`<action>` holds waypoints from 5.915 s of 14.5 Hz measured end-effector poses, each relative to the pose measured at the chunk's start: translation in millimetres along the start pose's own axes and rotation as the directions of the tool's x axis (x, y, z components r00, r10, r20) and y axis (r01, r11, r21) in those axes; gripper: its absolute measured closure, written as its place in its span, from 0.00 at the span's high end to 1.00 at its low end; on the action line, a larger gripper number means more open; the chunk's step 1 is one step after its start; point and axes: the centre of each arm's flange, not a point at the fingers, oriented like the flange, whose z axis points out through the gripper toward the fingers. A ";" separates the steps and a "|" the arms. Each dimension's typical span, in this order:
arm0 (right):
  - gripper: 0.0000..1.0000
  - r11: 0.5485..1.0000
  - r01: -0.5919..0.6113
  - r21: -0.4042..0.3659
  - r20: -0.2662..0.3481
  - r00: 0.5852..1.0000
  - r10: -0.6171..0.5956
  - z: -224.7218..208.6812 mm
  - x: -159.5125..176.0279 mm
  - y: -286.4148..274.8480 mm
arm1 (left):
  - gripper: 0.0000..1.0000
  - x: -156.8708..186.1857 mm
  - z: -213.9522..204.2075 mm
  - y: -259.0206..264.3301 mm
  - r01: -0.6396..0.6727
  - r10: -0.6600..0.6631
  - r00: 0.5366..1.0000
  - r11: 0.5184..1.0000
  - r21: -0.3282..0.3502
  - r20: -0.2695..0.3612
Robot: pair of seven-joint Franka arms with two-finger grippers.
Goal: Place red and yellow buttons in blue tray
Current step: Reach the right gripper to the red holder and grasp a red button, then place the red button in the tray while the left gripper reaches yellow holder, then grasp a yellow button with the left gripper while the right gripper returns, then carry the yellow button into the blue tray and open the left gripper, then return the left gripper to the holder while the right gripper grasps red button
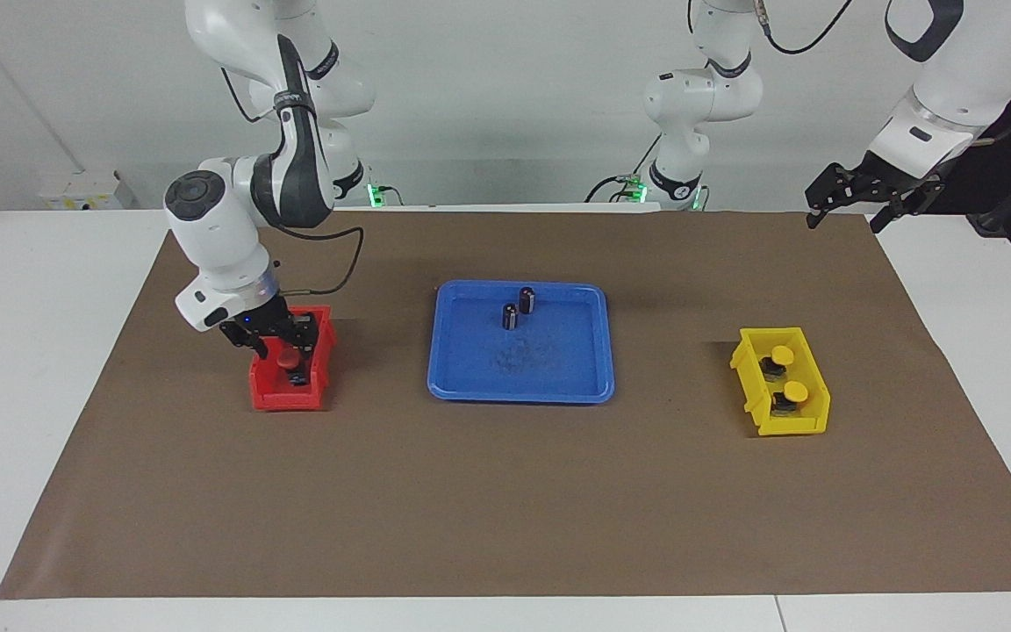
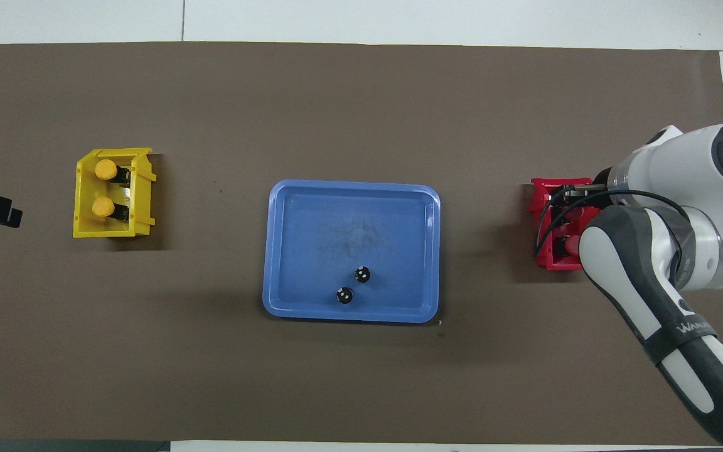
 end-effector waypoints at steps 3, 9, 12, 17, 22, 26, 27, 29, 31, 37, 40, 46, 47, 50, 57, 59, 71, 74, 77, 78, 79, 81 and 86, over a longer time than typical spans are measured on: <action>0.70 1.000 -0.001 -0.001 -0.004 1.000 0.001 10.5 -3.1 1.7 | 1.00 0.4 0.0 2.6 -0.005 0.005 1.000 1.000 0.001 0.000; 0.55 1.000 0.015 -0.004 0.002 1.000 -0.015 32.0 -3.6 1.0 | 1.00 1.5 0.2 10.5 -0.019 0.019 1.000 1.000 0.002 0.001; 0.41 1.000 0.022 -0.004 0.006 1.000 -0.022 33.2 -4.5 2.3 | 1.00 2.8 -0.3 14.9 -0.028 0.028 1.000 1.000 0.005 -0.006; 0.41 0.999 0.047 -0.003 0.073 0.996 -0.046 -25.0 19.9 -2.0 | 0.76 21.2 25.7 8.8 -0.021 0.022 0.994 1.000 0.019 -0.103; 0.41 0.999 0.047 0.002 0.038 0.998 -0.047 -91.6 45.3 -86.2 | 0.72 62.7 132.7 -5.3 -0.005 0.010 0.985 1.000 0.028 -0.170; 0.41 0.999 -0.039 0.022 -0.012 0.999 0.039 -75.3 22.1 -235.1 | 0.68 103.7 206.2 -14.6 0.000 0.006 0.980 1.000 0.031 -0.199; 0.41 0.998 -0.057 0.030 -0.021 0.998 0.057 -64.3 13.7 -264.8 | 0.67 108.7 217.1 -16.8 0.003 0.004 0.979 1.000 0.031 -0.203; 0.41 0.996 -0.074 0.039 -0.029 0.997 0.076 -39.0 -2.7 -313.0 | 0.66 114.0 229.0 -20.9 0.008 -0.001 0.977 0.999 0.032 -0.211; 0.41 0.995 -0.093 0.035 -0.021 0.995 0.094 -13.0 -17.4 -345.6 | 0.66 115.0 231.4 -22.7 0.011 -0.004 0.977 0.999 0.032 -0.213; 0.41 0.994 -0.108 0.018 -0.005 0.994 0.108 22.2 -33.8 -374.0 | 0.66 115.0 240.0 -30.0 0.023 -0.016 0.978 0.999 0.032 -0.209; 0.46 0.994 -0.107 0.015 -0.002 0.994 0.107 25.0 -35.2 -373.7 | 0.66 118.8 255.0 -30.6 0.023 -0.016 0.978 0.999 0.031 -0.208; 0.74 0.991 -0.130 0.041 -0.055 0.990 0.133 -9.7 9.2 -333.9 | 0.37 124.1 269.6 -25.4 0.033 -0.027 0.978 0.999 0.026 -0.208; 0.74 0.993 -0.116 0.032 -0.052 0.992 0.117 -20.9 23.1 -308.2 | 0.35 124.5 267.7 -27.3 0.036 -0.030 0.977 0.999 0.027 -0.211; 0.74 0.998 -0.058 0.003 -0.016 0.998 0.058 -67.0 47.3 -202.9 | 0.35 134.0 231.1 -35.1 0.045 -0.039 0.978 0.999 0.025 -0.204; 0.72 0.999 0.045 0.010 0.059 0.997 -0.046 -78.4 -13.3 -23.5 | 0.35 152.9 145.7 103.1 0.177 -0.182 0.965 0.983 -0.041 -0.189; 0.69 0.999 0.036 0.024 0.051 0.998 -0.037 -57.6 -23.3 -0.3 | 0.35 148.0 167.5 187.9 0.204 -0.212 0.959 0.977 -0.064 -0.185; 0.62 0.996 0.088 0.030 0.019 0.996 -0.088 13.4 -55.9 10.6 | 0.35 86.1 289.9 370.5 0.164 -0.167 0.981 0.986 -0.040 -0.099; 0.59 0.996 0.090 0.028 0.011 0.996 -0.090 21.9 -60.7 10.9 | 0.43 85.5 288.7 371.4 0.162 -0.165 0.981 0.986 -0.041 -0.101; 0.59 0.995 0.092 0.028 0.012 0.996 -0.093 28.8 -65.3 11.2 | 0.72 85.9 285.2 370.3 0.163 -0.167 0.980 0.986 -0.044 -0.105; 0.57 0.994 0.101 0.028 0.014 0.995 -0.102 30.6 -66.6 11.3 | 0.72 86.0 279.4 368.7 0.165 -0.170 0.979 0.985 -0.046 -0.111; 0.48 0.994 0.110 0.028 0.016 0.994 -0.111 31.8 -67.6 11.5 | 0.79 86.1 269.9 365.1 0.171 -0.175 0.978 0.984 -0.049 -0.116; 0.41 0.993 0.118 0.029 0.016 0.993 -0.119 31.9 -67.7 12.2 | 0.92 88.1 239.7 338.9 0.171 -0.173 0.979 0.985 -0.034 -0.104; 0.41 0.990 0.133 0.039 0.077 0.988 -0.136 -22.2 -35.9 4.8 | 0.94 106.5 172.2 146.4 0.079 -0.079 0.996 0.997 0.006 -0.046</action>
